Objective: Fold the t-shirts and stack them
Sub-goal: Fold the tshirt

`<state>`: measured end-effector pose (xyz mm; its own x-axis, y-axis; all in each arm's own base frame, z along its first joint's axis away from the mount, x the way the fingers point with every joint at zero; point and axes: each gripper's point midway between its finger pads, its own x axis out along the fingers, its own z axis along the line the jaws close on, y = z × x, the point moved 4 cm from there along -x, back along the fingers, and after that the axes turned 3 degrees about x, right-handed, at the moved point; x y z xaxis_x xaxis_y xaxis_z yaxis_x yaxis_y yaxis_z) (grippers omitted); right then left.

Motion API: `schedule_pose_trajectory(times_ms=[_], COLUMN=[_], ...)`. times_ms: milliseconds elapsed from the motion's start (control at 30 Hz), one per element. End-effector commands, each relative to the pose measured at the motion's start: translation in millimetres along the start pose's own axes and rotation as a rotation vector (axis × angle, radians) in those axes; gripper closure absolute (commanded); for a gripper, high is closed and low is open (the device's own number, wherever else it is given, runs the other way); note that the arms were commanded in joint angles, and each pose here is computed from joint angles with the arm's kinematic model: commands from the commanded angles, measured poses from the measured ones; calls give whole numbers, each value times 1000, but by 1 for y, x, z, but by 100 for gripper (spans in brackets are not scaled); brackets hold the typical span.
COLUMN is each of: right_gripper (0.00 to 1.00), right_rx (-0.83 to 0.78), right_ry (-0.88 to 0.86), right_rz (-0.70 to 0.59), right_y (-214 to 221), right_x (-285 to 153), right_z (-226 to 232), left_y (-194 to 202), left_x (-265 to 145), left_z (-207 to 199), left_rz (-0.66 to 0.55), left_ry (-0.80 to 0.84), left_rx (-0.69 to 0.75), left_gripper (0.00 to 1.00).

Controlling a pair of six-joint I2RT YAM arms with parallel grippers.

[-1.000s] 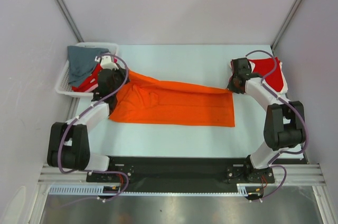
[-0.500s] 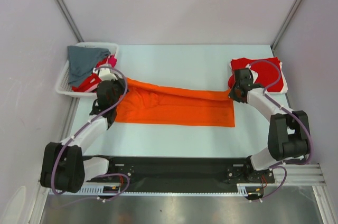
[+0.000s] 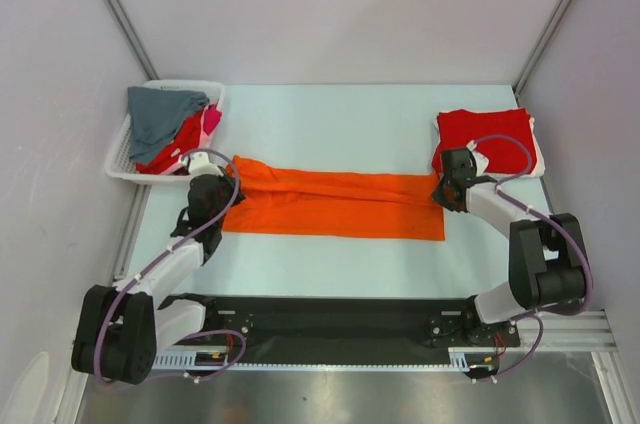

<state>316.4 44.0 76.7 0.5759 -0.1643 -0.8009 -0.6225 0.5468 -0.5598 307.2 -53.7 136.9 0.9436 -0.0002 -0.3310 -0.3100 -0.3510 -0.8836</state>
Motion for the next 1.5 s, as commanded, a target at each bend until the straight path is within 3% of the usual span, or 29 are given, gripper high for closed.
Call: schedule_pose_trajectory(times_ms=[0,100,333,600,833,1200,1467], right_gripper=[74,64,62,63,62,61,60], right_rx=[68,96,100,3,-96,-269,-335], right_ry=[-18,-25,-78,-198,-616,-900,-1032], right_rz=[-85,-102,-156,-142,29,248,409], right_y=[-9,-6,-16,-11,12,73,106], right_x=[-5,-6,-18,-34,-60,-69,-67], right_z=[0,-3,3,47,150,271,306], left_y=[14,23,33,49,55,57,62], left_x=[-3,-4,-16,-27,-39,-47,-60], left_z=[-1,3,8,15,18,12,12], left_rz=[34,62,54,95,102,120,131], left_ry=[8,-9,-9,-25,-17,35,50], left_rx=[-59,-92,-144,-169,-184,-206,-238], left_gripper=[100,99,96,91,99,100,100])
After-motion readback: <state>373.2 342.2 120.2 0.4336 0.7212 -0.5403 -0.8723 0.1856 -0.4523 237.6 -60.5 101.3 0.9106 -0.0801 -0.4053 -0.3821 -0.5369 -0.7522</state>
